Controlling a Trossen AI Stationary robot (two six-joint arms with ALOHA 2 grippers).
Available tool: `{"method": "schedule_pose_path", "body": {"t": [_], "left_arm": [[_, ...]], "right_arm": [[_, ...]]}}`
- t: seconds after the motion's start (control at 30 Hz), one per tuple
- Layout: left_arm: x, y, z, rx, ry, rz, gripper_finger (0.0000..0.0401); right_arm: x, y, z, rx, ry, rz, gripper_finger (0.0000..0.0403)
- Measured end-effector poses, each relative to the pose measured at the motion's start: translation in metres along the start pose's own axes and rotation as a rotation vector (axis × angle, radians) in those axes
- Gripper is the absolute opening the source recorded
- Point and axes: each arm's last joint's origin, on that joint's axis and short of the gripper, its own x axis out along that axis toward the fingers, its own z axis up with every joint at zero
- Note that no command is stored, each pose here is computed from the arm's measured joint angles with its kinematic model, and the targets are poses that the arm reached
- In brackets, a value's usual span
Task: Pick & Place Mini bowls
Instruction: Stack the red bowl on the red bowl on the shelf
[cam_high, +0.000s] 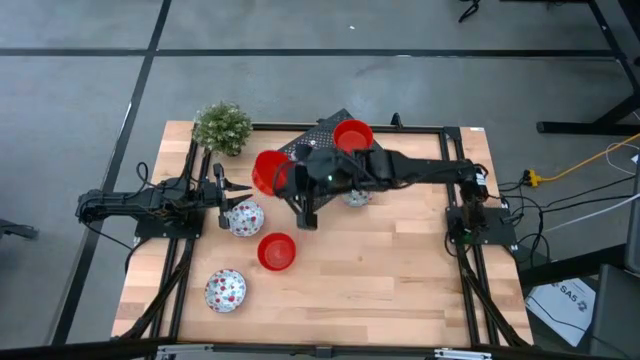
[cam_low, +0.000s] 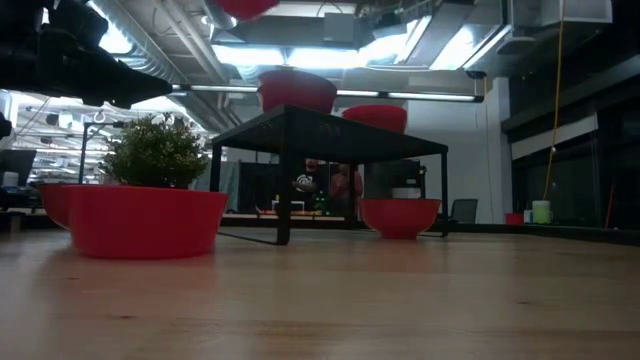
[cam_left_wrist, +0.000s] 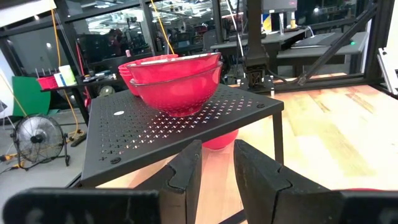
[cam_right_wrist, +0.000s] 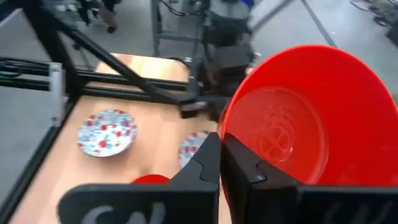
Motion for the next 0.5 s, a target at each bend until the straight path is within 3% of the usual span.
{"method": "schedule_pose_path", "body": {"t": [0.5], "left_arm": [[0.0, 0.0, 0.0, 0.0, 0.0, 0.0, 0.0088]], "right_arm": [[0.003, -0.045, -0.006, 0.046, 0.02, -0.092, 0.0007]]}}
